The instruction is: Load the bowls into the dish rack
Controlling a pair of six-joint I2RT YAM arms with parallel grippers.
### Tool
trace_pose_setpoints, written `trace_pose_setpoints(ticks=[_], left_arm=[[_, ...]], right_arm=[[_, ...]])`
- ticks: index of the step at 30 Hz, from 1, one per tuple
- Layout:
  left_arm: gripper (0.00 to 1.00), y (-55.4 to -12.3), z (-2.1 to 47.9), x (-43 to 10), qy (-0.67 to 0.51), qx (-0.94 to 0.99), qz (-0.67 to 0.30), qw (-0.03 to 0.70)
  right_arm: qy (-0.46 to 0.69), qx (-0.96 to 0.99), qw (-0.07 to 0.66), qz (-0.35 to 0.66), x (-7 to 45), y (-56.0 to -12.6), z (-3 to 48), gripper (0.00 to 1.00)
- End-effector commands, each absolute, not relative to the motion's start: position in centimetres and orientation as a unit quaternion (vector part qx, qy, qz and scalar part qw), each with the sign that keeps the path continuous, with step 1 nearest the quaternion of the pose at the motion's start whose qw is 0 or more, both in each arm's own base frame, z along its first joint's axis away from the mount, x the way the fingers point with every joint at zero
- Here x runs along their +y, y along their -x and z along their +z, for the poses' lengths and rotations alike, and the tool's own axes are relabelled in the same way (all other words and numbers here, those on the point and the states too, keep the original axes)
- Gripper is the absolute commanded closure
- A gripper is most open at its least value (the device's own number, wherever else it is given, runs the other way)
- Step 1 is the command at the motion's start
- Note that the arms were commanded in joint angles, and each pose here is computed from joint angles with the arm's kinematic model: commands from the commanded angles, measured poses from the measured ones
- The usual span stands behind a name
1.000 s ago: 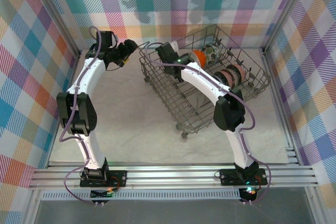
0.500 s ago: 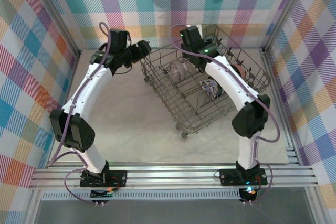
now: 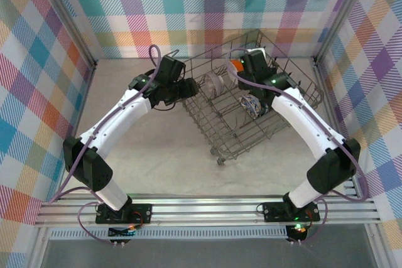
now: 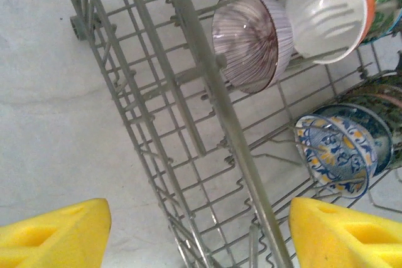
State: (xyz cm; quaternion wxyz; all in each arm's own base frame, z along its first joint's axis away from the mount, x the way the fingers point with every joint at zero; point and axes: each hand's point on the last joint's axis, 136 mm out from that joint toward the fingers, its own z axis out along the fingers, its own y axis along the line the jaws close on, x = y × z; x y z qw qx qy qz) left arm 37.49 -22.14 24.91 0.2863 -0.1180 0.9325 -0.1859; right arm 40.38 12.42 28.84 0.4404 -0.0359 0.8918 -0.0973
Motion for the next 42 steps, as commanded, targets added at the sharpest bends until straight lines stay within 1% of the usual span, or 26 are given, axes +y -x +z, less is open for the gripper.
trace_pose_setpoints(ticks=[1, 6, 11, 12, 16, 20, 25, 29, 31, 38, 42], left_arm=[[0.3, -37.1, 24.3, -21.1, 0.127, 0.938, -0.157, 0.283], [0.4, -37.9, 24.6, -21.0, 0.114, 0.94, -0.137, 0.291], [0.58, -38.5, 24.3, -20.9, 0.1, 0.949, -0.118, 0.275], [0.61, -38.7, 24.2, -20.9, 0.1, 0.95, -0.122, 0.269], [0.76, -39.4, 23.4, -20.0, 0.117, 0.953, -0.13, 0.248], [0.86, -40.3, 23.5, -18.5, 0.122, 0.954, -0.121, 0.244], [0.94, -41.6, 24.2, -16.7, 0.121, 0.955, -0.109, 0.248], [0.97, -42.9, 24.4, -15.5, 0.119, 0.956, -0.103, 0.249], [1.0, -43.5, 24.6, -14.5, 0.119, 0.957, -0.094, 0.249], [1.0, -45.4, 25.9, -10.8, 0.094, 0.962, -0.075, 0.246], [1.0, -45.5, 25.4, -9.1, 0.075, 0.968, -0.069, 0.228]], right_arm=[[0.013, 0.884, 0.46, -0.079, 11.3, -39.6, 30.1, 0.18], [0.007, 0.886, 0.455, -0.09, 9.7, -38.7, 30.1, 0.18], [-0.012, 0.886, 0.455, -0.094, 7.7, -37.6, 30.0, 0.18], [-0.016, 0.886, 0.454, -0.095, 7.3, -37.4, 29.9, 0.18], [-0.027, 0.886, 0.453, -0.099, 6.3, -36.9, 29.8, 0.17], [-0.033, 0.887, 0.449, -0.101, 5.8, -36.8, 29.5, 0.17], [-0.037, 0.888, 0.446, -0.102, 5.7, -37.3, 29.5, 0.17], [-0.035, 0.889, 0.445, -0.104, 5.7, -38.1, 29.7, 0.17], [-0.037, 0.89, 0.442, -0.105, 5.7, -38.5, 29.6, 0.17], [-0.061, 0.898, 0.421, -0.114, 4.4, -39.6, 28.9, 0.17], [-0.079, 0.905, 0.401, -0.119, 2.8, -40.4, 28.6, 0.17]])
